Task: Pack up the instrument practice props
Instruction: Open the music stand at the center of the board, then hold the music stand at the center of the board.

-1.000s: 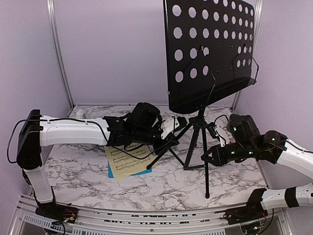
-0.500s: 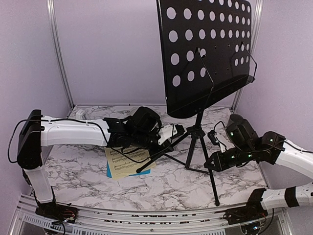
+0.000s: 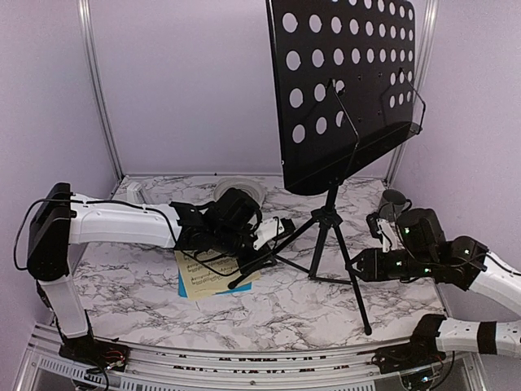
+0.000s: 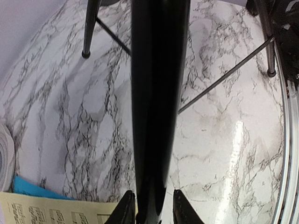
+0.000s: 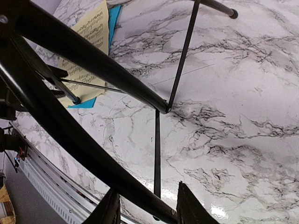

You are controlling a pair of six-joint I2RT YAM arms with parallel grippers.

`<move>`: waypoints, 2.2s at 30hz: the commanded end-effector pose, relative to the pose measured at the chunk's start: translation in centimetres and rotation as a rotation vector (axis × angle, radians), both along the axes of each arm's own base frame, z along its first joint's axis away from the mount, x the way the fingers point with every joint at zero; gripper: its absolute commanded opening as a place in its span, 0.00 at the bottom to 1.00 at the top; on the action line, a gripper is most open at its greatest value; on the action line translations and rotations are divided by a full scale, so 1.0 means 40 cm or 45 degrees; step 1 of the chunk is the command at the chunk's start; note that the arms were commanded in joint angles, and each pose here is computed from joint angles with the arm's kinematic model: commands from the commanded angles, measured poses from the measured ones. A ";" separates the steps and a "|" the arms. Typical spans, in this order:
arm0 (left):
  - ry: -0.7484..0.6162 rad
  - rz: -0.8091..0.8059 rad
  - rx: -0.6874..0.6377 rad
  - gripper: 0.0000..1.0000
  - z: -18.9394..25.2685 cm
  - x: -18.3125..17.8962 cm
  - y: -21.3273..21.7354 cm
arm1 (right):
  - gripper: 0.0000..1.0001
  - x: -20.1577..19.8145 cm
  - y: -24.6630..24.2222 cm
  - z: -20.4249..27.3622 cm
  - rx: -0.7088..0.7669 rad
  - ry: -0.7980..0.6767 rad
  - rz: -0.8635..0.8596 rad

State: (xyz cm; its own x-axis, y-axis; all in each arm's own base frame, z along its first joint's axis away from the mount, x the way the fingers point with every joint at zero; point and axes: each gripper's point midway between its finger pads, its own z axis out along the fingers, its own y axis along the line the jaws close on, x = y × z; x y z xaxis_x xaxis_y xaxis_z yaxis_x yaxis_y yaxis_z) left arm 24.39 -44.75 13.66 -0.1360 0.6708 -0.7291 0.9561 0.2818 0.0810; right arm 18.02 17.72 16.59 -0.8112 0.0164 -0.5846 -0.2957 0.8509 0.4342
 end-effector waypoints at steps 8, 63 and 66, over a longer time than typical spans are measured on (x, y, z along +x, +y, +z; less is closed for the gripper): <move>0.065 0.054 -0.135 0.43 0.045 -0.007 0.005 | 0.53 0.034 0.014 0.134 0.135 -0.276 0.033; 0.545 0.518 -1.163 0.67 0.288 -0.143 -0.177 | 0.24 0.172 0.165 0.504 0.543 -1.399 0.483; 0.687 0.576 -1.214 0.67 0.284 -0.140 -0.185 | 0.17 0.176 0.174 0.504 0.538 -1.404 0.504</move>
State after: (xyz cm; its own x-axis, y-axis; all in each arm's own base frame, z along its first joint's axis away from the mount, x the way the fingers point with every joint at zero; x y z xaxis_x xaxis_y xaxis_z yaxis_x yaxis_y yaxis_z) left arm 18.68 -51.33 24.14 -0.5498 -0.1910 -0.8132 0.7092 0.4076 -0.5752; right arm 25.42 24.35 34.87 0.0553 0.2155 -0.9749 -0.8627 0.5020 0.0621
